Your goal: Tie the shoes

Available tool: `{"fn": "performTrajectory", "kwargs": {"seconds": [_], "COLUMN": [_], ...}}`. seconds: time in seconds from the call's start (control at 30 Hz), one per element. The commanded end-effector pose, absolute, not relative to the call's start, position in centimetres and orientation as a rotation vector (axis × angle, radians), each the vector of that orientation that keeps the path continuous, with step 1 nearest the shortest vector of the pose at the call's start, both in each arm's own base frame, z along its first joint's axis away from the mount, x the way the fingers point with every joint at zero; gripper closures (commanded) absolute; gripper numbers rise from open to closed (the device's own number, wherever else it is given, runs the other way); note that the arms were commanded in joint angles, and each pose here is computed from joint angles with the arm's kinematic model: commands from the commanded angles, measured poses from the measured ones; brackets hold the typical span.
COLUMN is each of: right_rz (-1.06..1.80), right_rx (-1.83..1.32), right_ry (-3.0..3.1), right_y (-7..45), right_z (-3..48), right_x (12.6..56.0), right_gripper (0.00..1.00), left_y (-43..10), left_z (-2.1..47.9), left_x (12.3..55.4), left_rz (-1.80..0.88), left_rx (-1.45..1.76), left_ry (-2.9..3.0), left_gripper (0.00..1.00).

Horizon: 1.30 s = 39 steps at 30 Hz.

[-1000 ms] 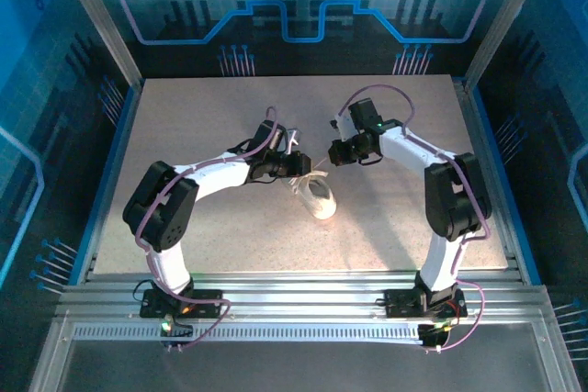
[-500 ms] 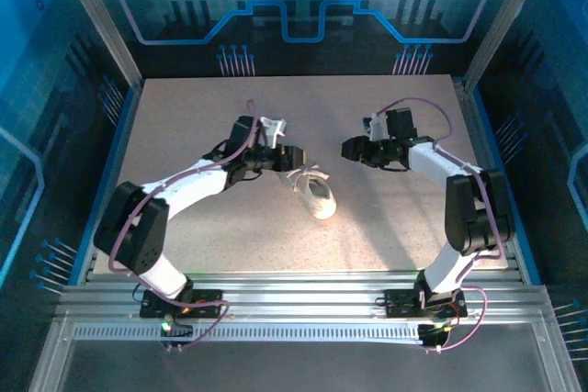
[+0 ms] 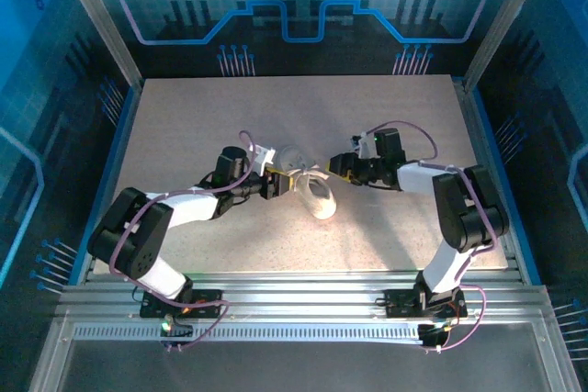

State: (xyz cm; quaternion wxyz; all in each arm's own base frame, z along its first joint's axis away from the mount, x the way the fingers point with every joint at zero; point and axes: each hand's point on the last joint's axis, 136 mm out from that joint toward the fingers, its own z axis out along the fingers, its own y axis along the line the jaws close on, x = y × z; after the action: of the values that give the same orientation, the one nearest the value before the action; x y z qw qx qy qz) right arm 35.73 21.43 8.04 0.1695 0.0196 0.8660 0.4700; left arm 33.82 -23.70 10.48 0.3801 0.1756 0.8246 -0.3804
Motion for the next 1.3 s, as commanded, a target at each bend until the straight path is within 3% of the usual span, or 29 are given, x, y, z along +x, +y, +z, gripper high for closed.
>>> {"fn": "performTrajectory", "kwargs": {"seconds": [0.0,0.5,0.63,0.77,0.83,0.93,1.0,1.27], "right_rz": [1.377,1.403,1.408,1.416,1.412,1.38,1.357,1.176], "right_rx": [0.033,0.037,0.027,0.012,0.001,-0.013,-0.029,-0.14], "right_ry": [2.423,2.435,2.42,2.401,2.388,2.387,2.403,2.448], "right_y": [22.3,23.3,23.5,23.7,23.8,23.6,23.5,22.9], "right_z": [8.1,7.0,7.4,8.3,8.9,9.5,9.5,11.2], "right_x": [35.8,35.9,36.2,36.5,36.7,36.9,36.7,38.2], "right_gripper": [0.46,0.46,0.49,0.6,0.78,0.96,1.0,1.0], "left_y": [-23.6,-24.4,-24.9,-25.3,-25.4,-25.4,-25.4,-25.5], "left_z": [11.3,9.8,9.8,9.9,10.1,10.0,10.1,9.9], "left_x": [34.8,35.3,35.4,35.0,34.7,34.1,33.8,33.2], "left_rz": [-0.929,-0.913,-0.94,-0.967,-0.97,-0.971,-0.968,-0.963], "left_rx": [0.491,0.588,0.617,0.646,0.655,0.666,0.667,0.654], "left_ry": [2.001,1.934,1.93,1.939,1.943,1.961,1.976,2.066], "left_gripper": [0.54,0.52,0.57,0.77,0.87,0.99,1.0,1.0]}}
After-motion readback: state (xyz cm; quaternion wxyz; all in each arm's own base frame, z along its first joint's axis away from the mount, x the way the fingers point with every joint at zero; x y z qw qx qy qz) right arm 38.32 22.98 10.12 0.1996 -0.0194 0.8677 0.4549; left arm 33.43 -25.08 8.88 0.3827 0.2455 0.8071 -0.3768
